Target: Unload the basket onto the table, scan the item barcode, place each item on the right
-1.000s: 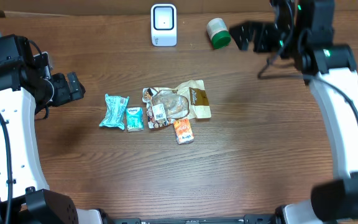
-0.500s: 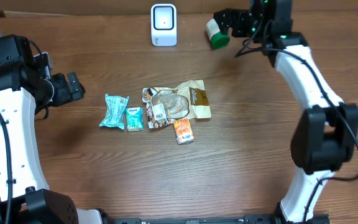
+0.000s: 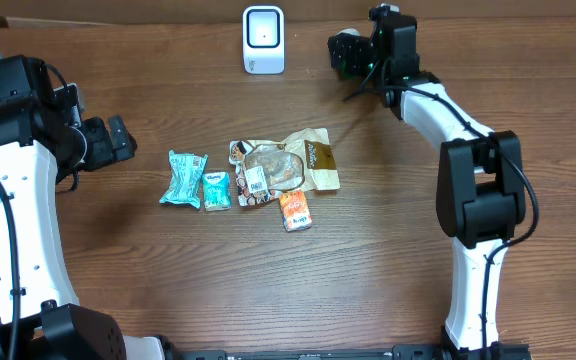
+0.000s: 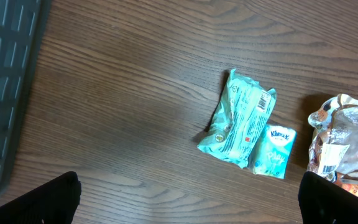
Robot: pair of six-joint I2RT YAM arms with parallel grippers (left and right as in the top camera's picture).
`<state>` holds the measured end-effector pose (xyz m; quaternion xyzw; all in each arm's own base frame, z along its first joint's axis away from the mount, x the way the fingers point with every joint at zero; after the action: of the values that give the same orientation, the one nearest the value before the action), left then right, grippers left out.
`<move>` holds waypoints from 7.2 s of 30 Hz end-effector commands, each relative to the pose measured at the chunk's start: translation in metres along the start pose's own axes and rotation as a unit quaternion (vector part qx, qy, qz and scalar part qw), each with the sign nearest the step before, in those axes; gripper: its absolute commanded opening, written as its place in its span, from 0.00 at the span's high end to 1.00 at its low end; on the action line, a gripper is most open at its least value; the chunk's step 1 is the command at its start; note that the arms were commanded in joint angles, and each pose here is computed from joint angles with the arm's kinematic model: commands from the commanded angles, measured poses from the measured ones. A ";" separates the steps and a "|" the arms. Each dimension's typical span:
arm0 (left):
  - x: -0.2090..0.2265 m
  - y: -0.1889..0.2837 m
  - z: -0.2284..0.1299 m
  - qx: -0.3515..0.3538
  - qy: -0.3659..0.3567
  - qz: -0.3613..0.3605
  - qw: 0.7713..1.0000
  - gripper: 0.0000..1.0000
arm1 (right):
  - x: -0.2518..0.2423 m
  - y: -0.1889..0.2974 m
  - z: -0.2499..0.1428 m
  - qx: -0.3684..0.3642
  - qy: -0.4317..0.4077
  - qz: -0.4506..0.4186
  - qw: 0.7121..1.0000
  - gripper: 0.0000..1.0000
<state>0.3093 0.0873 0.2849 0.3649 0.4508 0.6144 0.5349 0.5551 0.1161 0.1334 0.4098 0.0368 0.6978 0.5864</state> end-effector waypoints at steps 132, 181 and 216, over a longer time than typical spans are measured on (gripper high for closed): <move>-0.003 0.002 0.000 -0.004 -0.005 -0.002 1.000 0.00 | 0.016 0.170 -0.117 0.439 0.168 -0.223 0.854 0.21; -0.003 0.002 0.000 -0.004 -0.005 -0.002 1.000 0.00 | 0.145 0.242 0.051 0.311 0.030 0.467 0.827 0.78; -0.003 0.002 0.000 -0.004 -0.005 -0.002 1.000 0.00 | 0.200 0.041 0.026 -0.207 0.406 -0.076 0.887 0.81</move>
<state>0.3093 0.0873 0.2848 0.3649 0.4510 0.6142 0.5350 0.5250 0.2665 0.2973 0.0467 0.1025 0.7733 0.6239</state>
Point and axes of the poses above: each gripper's point midway between its finger pads, its own y axis back along the fingers, its own x axis along the line the jaws close on, z = x × y, the point moved 9 cm from there along y, back along the fingers, and after that the axes turned 11 degrees about -y, right-handed, at the moved point
